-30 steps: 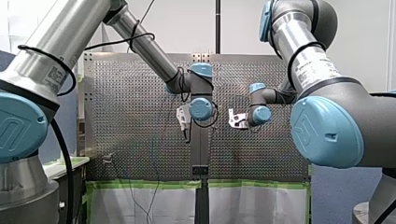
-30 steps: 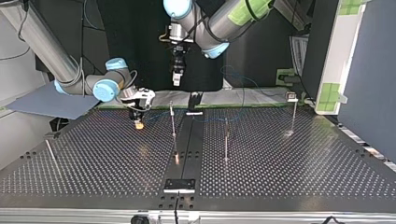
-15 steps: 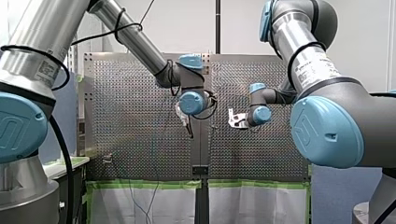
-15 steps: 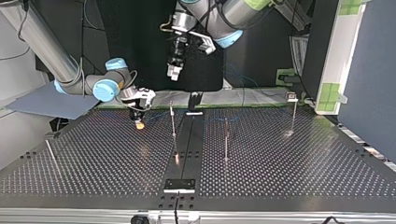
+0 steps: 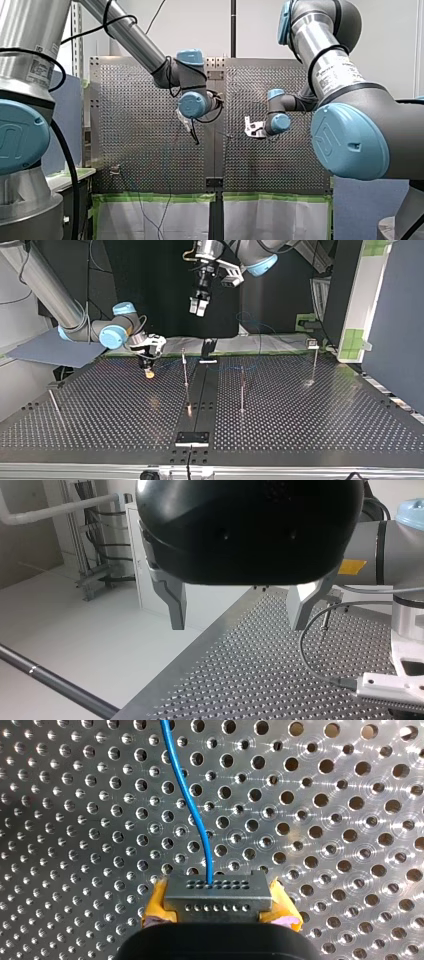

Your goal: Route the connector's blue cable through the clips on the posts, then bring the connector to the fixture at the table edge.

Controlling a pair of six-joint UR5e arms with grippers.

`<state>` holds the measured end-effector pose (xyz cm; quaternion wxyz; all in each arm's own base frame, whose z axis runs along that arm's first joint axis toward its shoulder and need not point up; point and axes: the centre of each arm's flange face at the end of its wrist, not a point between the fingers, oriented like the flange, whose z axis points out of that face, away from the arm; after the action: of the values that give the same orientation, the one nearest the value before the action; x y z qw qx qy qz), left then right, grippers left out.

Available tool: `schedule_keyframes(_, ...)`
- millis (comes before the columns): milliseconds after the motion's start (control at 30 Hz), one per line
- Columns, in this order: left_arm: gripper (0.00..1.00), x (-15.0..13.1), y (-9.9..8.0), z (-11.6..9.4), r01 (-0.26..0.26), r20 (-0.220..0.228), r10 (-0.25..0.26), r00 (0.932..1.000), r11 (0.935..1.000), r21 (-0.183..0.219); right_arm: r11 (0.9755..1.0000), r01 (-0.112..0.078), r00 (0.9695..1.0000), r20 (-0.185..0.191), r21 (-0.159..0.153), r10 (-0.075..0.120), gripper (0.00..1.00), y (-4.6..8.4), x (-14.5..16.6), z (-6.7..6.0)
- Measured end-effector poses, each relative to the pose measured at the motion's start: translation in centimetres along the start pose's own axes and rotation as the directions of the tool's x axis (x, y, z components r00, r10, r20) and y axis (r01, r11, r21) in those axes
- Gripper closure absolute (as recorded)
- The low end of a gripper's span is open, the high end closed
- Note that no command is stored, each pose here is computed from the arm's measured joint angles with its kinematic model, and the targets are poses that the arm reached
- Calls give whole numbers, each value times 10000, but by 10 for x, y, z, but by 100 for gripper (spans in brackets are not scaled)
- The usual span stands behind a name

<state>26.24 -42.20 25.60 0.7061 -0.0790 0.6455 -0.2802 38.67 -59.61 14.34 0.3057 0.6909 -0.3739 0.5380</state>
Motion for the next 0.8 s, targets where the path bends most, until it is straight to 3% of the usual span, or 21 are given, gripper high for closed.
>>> schedule_keyframes(433, 0, 11, 30, -34, -351, -565, 333, 9978, 9989, -323, 10000, -4, 10000, 12, -7, 4, 100, 1, 0, 0)
schedule_keyframes(800, 0, 31, 61, -66, -893, -1342, 809, 9876, 9943, -578, 10000, -2, 10000, 14, -5, 2, 100, 0, 0, 0)
